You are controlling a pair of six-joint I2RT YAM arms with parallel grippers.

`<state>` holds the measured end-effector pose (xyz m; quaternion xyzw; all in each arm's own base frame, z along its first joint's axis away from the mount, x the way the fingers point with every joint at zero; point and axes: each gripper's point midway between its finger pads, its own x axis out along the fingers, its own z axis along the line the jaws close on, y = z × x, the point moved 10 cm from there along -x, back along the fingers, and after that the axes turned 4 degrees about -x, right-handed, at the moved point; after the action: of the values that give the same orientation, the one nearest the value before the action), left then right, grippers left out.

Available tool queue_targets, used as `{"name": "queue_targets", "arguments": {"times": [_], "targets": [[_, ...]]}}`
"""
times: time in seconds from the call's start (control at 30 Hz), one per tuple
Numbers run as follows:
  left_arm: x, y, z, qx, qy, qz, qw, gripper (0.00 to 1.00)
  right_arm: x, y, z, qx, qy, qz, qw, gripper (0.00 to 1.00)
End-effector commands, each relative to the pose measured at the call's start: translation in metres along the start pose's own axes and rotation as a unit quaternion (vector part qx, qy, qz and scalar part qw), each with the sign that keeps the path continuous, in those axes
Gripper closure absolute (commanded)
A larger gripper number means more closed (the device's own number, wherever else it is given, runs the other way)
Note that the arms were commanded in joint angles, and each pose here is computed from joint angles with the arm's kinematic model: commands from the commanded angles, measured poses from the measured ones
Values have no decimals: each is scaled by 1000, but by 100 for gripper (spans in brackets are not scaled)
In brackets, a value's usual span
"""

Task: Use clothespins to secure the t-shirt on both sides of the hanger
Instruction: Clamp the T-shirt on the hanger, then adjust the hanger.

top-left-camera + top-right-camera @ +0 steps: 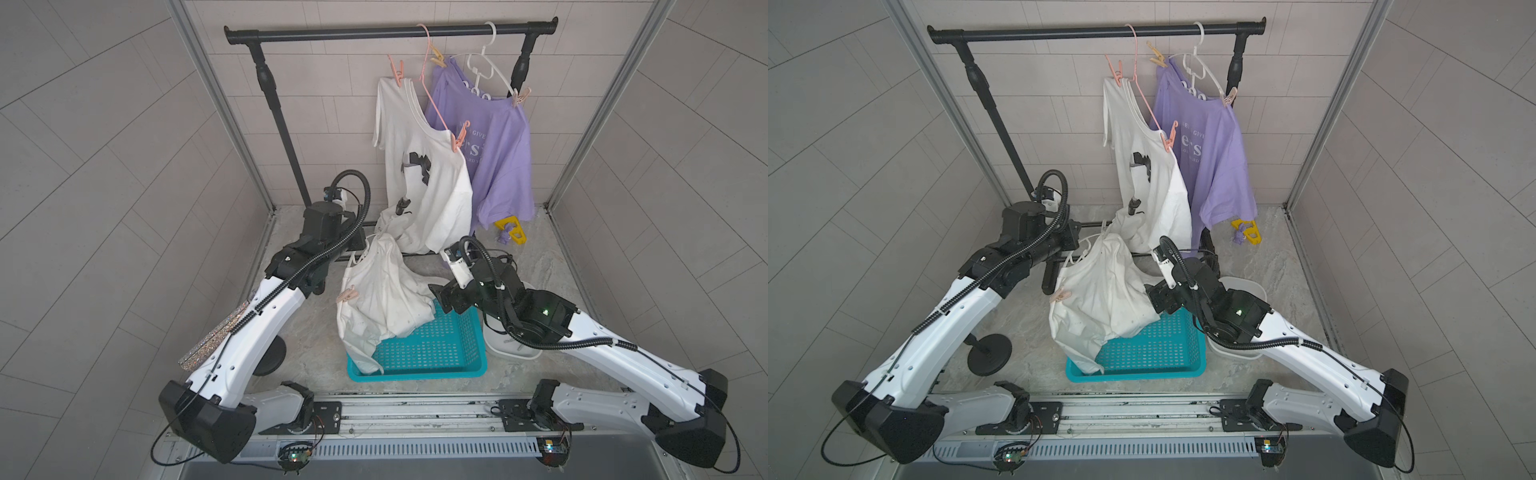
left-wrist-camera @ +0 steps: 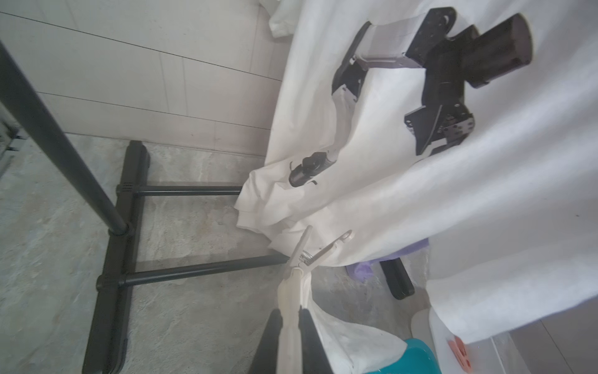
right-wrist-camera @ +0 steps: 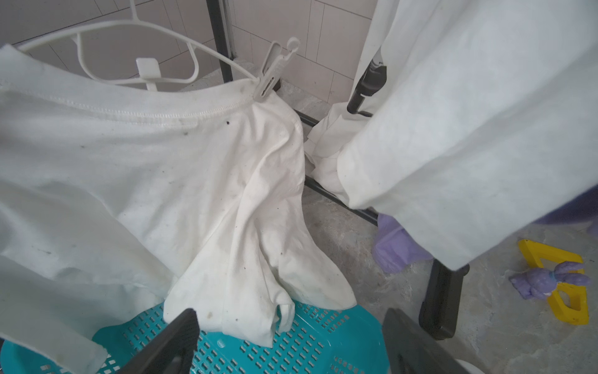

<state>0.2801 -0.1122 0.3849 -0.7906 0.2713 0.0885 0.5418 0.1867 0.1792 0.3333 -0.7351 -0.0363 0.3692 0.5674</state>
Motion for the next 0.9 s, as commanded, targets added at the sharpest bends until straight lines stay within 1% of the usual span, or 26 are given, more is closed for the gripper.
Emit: {"name": "queue_targets", "arguments": {"times": [0.0, 0.13, 0.23, 0.37, 0.47, 0.57, 0.7, 0.87], "targets": [[-9, -16, -14, 32, 110, -11, 993, 100, -8, 7, -10, 8, -44, 6, 999, 9], [-12, -19, -16, 52, 151, -9, 987, 100, -9, 9, -27, 35, -75, 5, 997, 11], [-13, -21, -17, 58, 179, -6, 982, 100, -10, 10, -34, 41, -105, 3, 994, 11], [-16, -21, -24, 88, 231, 14, 969, 100, -11, 9, -34, 30, -172, -8, 985, 12], [-16, -19, -27, 105, 258, 23, 960, 100, -11, 7, -34, 28, -202, -11, 979, 12], [-18, -18, -28, 125, 274, 28, 953, 100, -9, 7, -35, 30, -217, -11, 976, 14], [-24, -12, -29, 151, 305, 31, 940, 100, 0, 9, -41, 57, -248, -23, 967, 15], [-32, -7, -33, 175, 350, 50, 919, 100, 8, 11, -45, 62, -233, -31, 970, 16]]}}
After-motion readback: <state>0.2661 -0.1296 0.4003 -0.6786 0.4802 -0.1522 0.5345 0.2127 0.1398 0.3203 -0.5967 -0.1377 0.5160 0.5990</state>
